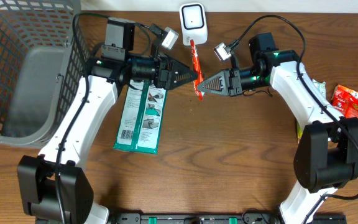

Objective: Scan the item barcode
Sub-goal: 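Hand the Nescafe stick from the right gripper to the left gripper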

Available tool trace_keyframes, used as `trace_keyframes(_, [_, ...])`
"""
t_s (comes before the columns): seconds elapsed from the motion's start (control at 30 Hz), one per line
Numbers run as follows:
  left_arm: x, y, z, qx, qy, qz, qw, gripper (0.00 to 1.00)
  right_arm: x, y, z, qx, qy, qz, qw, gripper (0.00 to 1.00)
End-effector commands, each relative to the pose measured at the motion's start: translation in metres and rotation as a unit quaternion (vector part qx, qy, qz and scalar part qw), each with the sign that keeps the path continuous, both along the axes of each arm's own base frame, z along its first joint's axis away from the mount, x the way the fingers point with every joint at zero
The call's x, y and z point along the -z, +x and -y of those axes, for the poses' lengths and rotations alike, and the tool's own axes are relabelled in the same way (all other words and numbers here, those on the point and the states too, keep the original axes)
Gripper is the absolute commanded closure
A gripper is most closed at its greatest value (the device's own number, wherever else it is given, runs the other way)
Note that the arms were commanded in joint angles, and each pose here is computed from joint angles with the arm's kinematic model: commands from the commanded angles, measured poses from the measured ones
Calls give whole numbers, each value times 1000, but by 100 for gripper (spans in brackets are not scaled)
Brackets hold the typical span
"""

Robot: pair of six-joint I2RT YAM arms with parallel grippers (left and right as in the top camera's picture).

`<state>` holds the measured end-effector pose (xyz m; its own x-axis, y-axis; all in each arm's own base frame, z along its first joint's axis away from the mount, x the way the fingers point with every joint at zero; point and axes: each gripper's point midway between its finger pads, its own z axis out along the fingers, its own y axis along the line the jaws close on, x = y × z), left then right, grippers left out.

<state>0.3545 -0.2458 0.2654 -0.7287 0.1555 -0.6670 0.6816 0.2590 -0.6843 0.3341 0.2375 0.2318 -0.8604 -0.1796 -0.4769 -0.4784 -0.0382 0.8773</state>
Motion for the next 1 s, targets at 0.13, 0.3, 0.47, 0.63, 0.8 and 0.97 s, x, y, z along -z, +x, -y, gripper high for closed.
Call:
trace_keyframes(0.13, [-22, -6, 19, 29, -23, 67, 997, 42, -14, -6, -3, -10, 25, 21, 999, 99])
trace_keyframes(0.3, [-22, -6, 19, 29, -23, 66, 997, 52, -14, -5, -4, -10, 27, 29, 999, 99])
trace_keyframes(0.47, [-21, -7, 19, 30, -22, 63, 997, 52, -14, -3, -4, -10, 29, 41, 999, 99])
trace_keyframes(0.63, [-20, -8, 21, 32, -21, 63, 997, 47, -15, -1, -4, -11, 31, 52, 998, 99])
trace_keyframes(0.8, [-17, -5, 22, 23, -11, 66, 997, 47, -15, 0, -5, -11, 32, 60, 998, 99])
trace_keyframes(0.97, [-16, -3, 22, 17, -5, 67, 998, 53, -16, 3, -5, -10, 34, 67, 997, 99])
